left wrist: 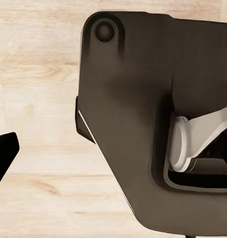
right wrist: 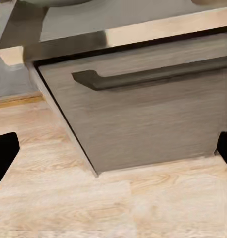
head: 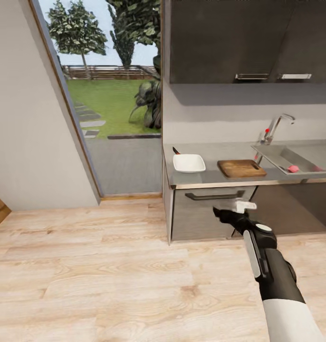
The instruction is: In the kitchen, take the Vidalia onion out of the sink, dice it on the chopping board with the paring knife, put the diced onion into the bowl on the countertop, then place both the paring knife and the chopping board into the sink.
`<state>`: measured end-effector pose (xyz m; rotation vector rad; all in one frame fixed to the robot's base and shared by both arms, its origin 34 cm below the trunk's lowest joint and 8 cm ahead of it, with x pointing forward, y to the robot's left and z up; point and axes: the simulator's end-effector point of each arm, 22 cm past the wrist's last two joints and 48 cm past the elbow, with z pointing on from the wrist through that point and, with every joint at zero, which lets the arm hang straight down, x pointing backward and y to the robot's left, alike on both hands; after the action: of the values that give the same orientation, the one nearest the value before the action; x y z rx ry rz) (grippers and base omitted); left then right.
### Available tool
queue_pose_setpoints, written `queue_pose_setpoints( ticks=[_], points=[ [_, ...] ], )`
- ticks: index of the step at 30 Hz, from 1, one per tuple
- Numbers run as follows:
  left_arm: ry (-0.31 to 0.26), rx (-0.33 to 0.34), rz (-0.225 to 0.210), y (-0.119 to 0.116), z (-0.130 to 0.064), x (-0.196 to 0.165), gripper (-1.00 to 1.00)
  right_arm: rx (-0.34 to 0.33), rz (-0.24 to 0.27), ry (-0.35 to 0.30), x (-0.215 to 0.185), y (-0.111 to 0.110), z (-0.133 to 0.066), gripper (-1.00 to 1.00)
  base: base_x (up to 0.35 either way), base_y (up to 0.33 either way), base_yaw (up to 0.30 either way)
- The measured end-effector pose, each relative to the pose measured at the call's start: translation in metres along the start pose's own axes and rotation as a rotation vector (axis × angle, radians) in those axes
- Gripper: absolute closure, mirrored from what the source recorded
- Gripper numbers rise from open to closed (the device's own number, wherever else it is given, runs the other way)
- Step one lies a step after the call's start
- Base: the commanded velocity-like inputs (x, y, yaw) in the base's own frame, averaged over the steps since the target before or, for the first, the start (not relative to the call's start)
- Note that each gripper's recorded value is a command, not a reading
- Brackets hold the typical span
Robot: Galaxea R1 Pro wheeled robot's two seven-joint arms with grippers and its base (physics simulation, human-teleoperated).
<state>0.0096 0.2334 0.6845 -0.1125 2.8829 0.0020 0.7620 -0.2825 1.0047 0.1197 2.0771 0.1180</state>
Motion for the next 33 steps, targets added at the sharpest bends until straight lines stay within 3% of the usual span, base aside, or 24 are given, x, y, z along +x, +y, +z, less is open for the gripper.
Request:
queue_pose_setpoints(
  ticks=[2, 10, 15, 20, 23, 26, 30, 33],
  points=[
    [-0.002, -0.002, 0.000, 0.001, 0.000, -0.001, -1.00, 0.019, -0.033, 0.089, 0.060, -0.013, -0.011, -1.00, -0.013, 0.000, 0.000],
    [-0.002, -0.005, 0.002, 0.004, 0.000, -0.001, -1.00, 0.011, -0.089, 0.201, 0.143, -0.025, -0.020, -1.00, -0.003, 0.000, 0.000],
    [0.000, -0.010, 0.010, 0.010, 0.000, -0.001, -1.00, 0.005, -0.112, 0.335, 0.246, -0.036, -0.022, -1.00, 0.000, 0.000, 0.000],
    [0.004, -0.017, 0.017, 0.017, 0.000, 0.000, -1.00, -0.014, -0.178, 0.435, 0.339, -0.042, -0.039, -1.00, 0.000, 0.000, 0.000],
    [0.005, -0.022, 0.022, 0.022, 0.000, 0.001, -1.00, -0.027, -0.202, 0.511, 0.398, -0.043, -0.062, -1.00, 0.000, 0.000, 0.000],
    [0.007, -0.030, 0.029, 0.030, 0.000, 0.001, -1.00, -0.029, -0.202, 0.621, 0.465, -0.049, -0.103, -1.00, 0.000, 0.000, 0.000],
    [0.032, -0.034, 0.032, 0.033, -0.004, 0.012, -1.00, -0.042, -0.188, 0.701, 0.516, -0.048, -0.147, -1.00, 0.000, 0.000, 0.000],
    [0.059, -0.036, 0.035, 0.036, -0.008, 0.023, -1.00, -0.046, -0.181, 0.728, 0.532, -0.046, -0.165, -1.00, 0.000, 0.000, 0.000]
  ],
)
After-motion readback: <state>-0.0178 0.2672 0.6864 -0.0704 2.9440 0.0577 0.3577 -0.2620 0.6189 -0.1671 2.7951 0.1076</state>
